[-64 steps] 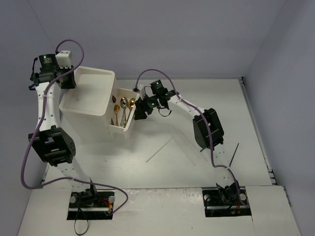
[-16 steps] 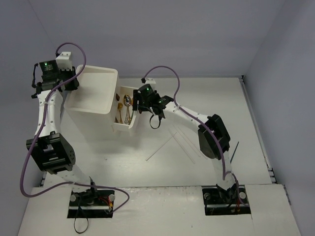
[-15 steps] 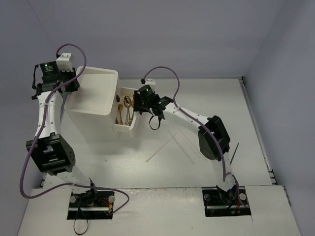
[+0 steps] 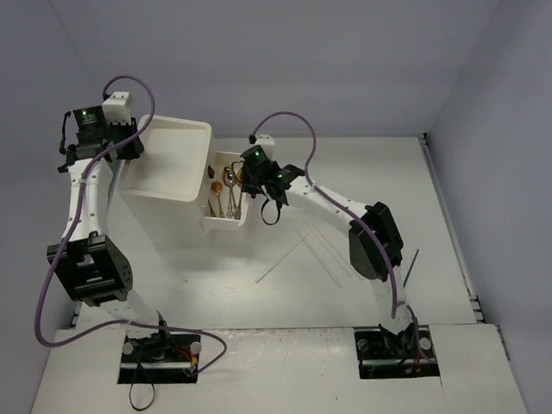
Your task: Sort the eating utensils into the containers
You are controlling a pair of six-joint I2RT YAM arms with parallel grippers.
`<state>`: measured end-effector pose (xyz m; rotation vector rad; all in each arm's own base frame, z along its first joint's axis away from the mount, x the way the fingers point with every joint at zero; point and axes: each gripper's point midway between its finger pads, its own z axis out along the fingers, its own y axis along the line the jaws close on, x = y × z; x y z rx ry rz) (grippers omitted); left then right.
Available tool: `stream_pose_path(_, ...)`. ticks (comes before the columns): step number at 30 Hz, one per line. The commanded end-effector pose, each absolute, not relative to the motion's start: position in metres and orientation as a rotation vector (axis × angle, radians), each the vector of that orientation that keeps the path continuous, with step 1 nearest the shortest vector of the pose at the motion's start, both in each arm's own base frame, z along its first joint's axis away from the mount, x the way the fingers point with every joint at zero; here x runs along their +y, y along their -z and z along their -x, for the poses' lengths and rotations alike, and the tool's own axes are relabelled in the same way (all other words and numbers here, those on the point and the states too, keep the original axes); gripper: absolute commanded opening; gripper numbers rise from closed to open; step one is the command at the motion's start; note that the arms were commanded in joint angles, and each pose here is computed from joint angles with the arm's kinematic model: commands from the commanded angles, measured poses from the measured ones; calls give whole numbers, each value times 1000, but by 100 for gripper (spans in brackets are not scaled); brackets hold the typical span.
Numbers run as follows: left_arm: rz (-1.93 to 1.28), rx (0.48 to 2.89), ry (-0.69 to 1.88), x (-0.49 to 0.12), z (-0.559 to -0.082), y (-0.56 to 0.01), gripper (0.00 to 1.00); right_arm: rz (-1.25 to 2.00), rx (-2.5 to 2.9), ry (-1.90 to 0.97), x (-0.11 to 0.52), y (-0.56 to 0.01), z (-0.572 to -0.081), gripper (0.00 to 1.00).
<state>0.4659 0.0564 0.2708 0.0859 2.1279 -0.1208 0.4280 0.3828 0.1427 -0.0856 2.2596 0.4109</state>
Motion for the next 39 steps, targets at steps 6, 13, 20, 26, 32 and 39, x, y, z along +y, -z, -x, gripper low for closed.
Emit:
stream_pose_path(6,-105,2208,284,20,-443,-259,0,54,2161,-372,360,-189,-446,0)
stream_pose_path(13,-104,2209,273,22,-443,-259,0,41,2162,-341,342,-190,-452,0)
stream_pose_path(20,-101,2210,281,21,-443,-258,0,45,2129,-351,336,-207,-461,0)
stream_pose_path(26,-91,2209,294,12,-445,-260,0,33,2160,-475,367,-202,-451,0)
stream_pose_path(32,-89,2223,325,-6,-444,-257,0,40,2132,-555,402,-216,-442,0)
stream_pose_path(39,-89,2199,392,-17,-442,-260,0,44,2103,-611,422,-228,-443,0)
